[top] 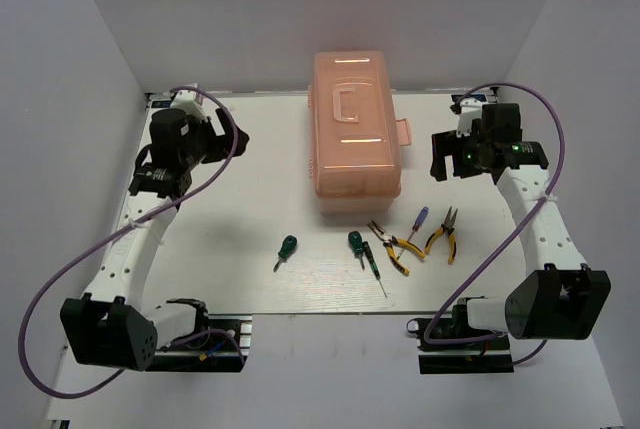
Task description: Sort the tools into containers
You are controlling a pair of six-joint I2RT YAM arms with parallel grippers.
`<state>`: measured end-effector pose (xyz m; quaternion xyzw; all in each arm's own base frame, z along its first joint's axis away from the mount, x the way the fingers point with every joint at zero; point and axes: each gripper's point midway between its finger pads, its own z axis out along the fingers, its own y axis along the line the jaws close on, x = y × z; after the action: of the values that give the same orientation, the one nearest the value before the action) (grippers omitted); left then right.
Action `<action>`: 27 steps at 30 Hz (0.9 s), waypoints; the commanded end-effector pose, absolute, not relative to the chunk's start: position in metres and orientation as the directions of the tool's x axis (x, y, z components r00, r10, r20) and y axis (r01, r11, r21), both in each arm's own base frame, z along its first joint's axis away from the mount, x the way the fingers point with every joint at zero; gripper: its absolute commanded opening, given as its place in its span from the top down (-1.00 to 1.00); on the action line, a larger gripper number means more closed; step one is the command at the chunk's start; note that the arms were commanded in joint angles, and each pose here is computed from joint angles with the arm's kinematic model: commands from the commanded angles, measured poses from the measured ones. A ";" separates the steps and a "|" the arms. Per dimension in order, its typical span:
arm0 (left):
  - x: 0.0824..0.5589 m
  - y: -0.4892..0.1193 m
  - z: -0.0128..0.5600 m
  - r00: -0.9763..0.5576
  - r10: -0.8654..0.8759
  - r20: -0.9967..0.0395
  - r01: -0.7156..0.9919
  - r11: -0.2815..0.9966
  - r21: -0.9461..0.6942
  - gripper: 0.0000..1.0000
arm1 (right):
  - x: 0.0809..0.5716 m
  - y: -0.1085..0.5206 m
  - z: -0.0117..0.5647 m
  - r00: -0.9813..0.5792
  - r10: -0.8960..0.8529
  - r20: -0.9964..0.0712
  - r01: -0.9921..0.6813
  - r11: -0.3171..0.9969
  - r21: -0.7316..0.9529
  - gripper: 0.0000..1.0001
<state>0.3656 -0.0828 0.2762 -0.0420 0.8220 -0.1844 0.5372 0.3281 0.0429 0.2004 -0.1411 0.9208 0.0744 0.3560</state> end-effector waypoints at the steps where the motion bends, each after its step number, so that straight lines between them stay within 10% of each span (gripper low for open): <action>1: 0.367 -0.097 0.296 -0.419 -0.265 -0.868 0.206 0.904 -0.375 -1.00 | 0.338 0.047 0.214 -0.672 -0.196 -0.714 -0.320 0.946 0.042 -0.81; 8: 0.370 -0.111 0.283 -0.479 -0.240 -0.845 0.251 0.884 -0.393 -1.00 | 0.339 0.080 0.246 -0.492 -0.328 -0.807 -0.578 0.816 0.020 -0.73; 10: 0.369 -0.113 0.277 -0.486 -0.238 -0.841 0.257 0.881 -0.398 -0.89 | 0.348 0.084 0.266 -0.412 -0.318 -0.854 -0.588 0.808 -0.018 -0.12; 11: 0.368 -0.118 0.280 -0.484 -0.235 -0.843 0.286 0.868 -0.407 -0.68 | 0.352 0.088 0.279 -0.374 -0.310 -0.874 -0.597 0.801 -0.028 0.99; 12: 0.371 -0.118 0.279 -0.483 -0.235 -0.843 0.287 0.867 -0.406 -0.33 | 0.365 0.092 0.288 -0.326 -0.298 -0.897 -0.603 0.797 -0.046 1.00; 13: 0.370 -0.118 0.275 -0.491 -0.234 -0.839 0.283 0.868 -0.408 0.63 | 0.368 0.100 0.294 -0.315 -0.275 -0.908 -0.616 0.787 -0.025 1.00; 14: 0.373 -0.118 0.270 -0.502 -0.233 -0.833 0.278 0.869 -0.410 0.99 | 0.374 0.105 0.309 -0.284 -0.262 -0.922 -0.625 0.780 -0.030 1.00; 17: 0.373 -0.120 0.267 -0.514 -0.230 -0.826 0.283 0.864 -0.416 1.00 | 0.392 0.142 0.342 -0.289 -0.172 -0.942 -0.696 0.713 0.083 0.79; 18: 0.374 -0.122 0.269 -0.508 -0.230 -0.830 0.295 0.859 -0.418 1.00 | 0.409 0.158 0.342 -0.362 -0.103 -0.926 -0.695 0.693 0.194 0.13; 21: 0.373 -0.126 0.266 -0.524 -0.233 -0.819 0.301 0.849 -0.435 -0.13 | 0.425 0.207 0.350 -0.416 -0.041 -0.908 -0.719 0.626 0.301 -0.63; 22: 0.375 -0.126 0.262 -0.533 -0.232 -0.813 0.297 0.849 -0.437 -0.58 | 0.425 0.227 0.366 -0.381 -0.038 -0.924 -0.748 0.600 0.284 -0.70; 27: 0.375 -0.131 0.261 -0.546 -0.235 -0.805 0.315 0.832 -0.456 -0.75 | 0.463 0.288 0.330 -0.528 -0.001 -0.849 -0.666 0.621 0.414 -0.67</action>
<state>0.3759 -0.1219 0.2449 0.0060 0.8450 -0.2660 0.4639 0.4522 0.2571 0.3355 -0.2609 0.7707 0.3497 0.4645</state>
